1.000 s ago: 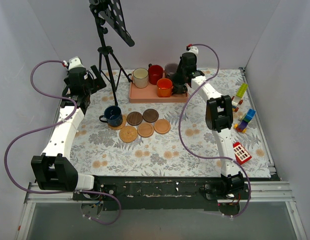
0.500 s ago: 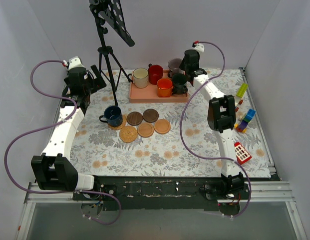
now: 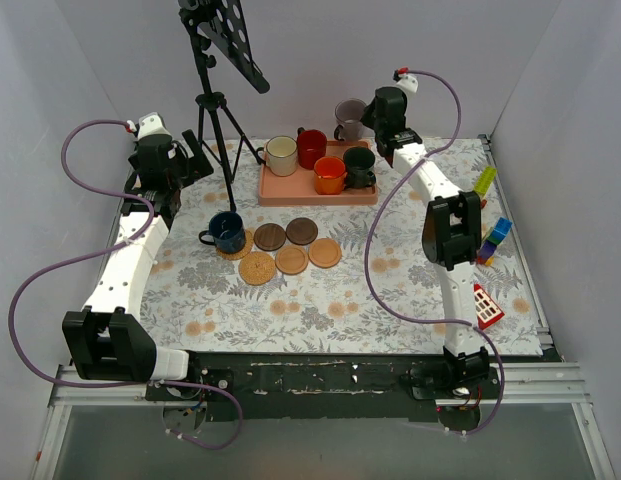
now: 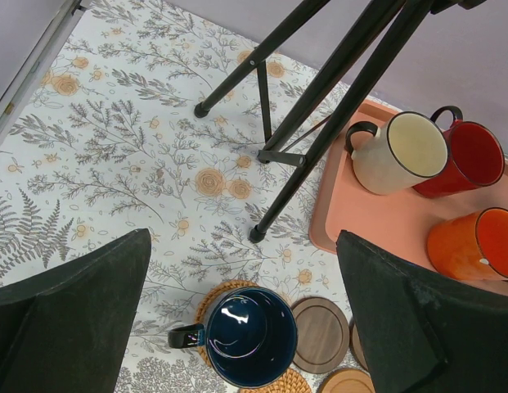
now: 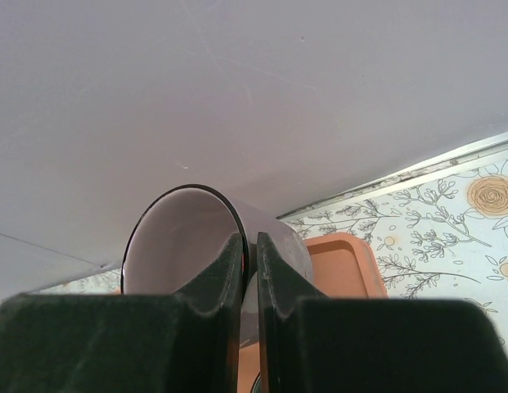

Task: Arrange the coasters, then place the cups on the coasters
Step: Pick up the cup from the tray.

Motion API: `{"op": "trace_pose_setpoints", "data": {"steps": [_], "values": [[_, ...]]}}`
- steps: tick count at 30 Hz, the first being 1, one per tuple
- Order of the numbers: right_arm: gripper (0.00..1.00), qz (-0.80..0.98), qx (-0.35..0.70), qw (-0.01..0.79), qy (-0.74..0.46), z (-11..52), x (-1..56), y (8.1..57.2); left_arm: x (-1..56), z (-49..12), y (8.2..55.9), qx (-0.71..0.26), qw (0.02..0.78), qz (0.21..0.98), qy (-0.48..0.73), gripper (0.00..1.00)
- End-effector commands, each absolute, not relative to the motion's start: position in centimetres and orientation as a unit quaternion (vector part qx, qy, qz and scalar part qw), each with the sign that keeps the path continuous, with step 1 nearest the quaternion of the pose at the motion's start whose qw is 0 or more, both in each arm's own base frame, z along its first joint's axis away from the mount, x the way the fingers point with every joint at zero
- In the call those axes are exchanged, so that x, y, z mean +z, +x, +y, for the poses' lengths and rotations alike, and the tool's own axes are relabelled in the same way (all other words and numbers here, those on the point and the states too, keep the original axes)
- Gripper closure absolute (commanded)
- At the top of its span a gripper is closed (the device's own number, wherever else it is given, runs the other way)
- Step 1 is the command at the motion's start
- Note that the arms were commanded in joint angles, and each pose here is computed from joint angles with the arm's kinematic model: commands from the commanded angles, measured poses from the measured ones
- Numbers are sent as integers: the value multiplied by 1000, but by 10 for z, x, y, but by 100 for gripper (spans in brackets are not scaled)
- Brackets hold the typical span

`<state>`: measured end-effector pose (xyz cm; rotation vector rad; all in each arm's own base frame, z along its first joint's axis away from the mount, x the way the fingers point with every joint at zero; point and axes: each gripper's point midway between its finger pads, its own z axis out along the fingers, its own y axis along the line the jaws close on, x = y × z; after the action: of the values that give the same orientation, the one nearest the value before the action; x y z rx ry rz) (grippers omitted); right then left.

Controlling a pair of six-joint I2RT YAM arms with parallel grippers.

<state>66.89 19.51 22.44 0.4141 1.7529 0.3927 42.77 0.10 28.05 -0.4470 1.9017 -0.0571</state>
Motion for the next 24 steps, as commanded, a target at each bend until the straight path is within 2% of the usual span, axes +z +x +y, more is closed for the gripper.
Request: {"op": "trace_pose_setpoints", "data": {"steps": [1, 6, 11, 24], "values": [[99, 657, 241, 688, 191, 194, 353, 651, 304, 1, 433, -31, 585, 790, -184, 2], [99, 652, 251, 693, 178, 201, 370, 638, 306, -4, 435, -42, 588, 789, -174, 2], [99, 651, 259, 694, 169, 211, 382, 622, 313, -18, 440, -76, 596, 785, -153, 6], [99, 668, 303, 664, 145, 251, 377, 583, 330, -33, 452, -106, 609, 772, -149, 7]]}}
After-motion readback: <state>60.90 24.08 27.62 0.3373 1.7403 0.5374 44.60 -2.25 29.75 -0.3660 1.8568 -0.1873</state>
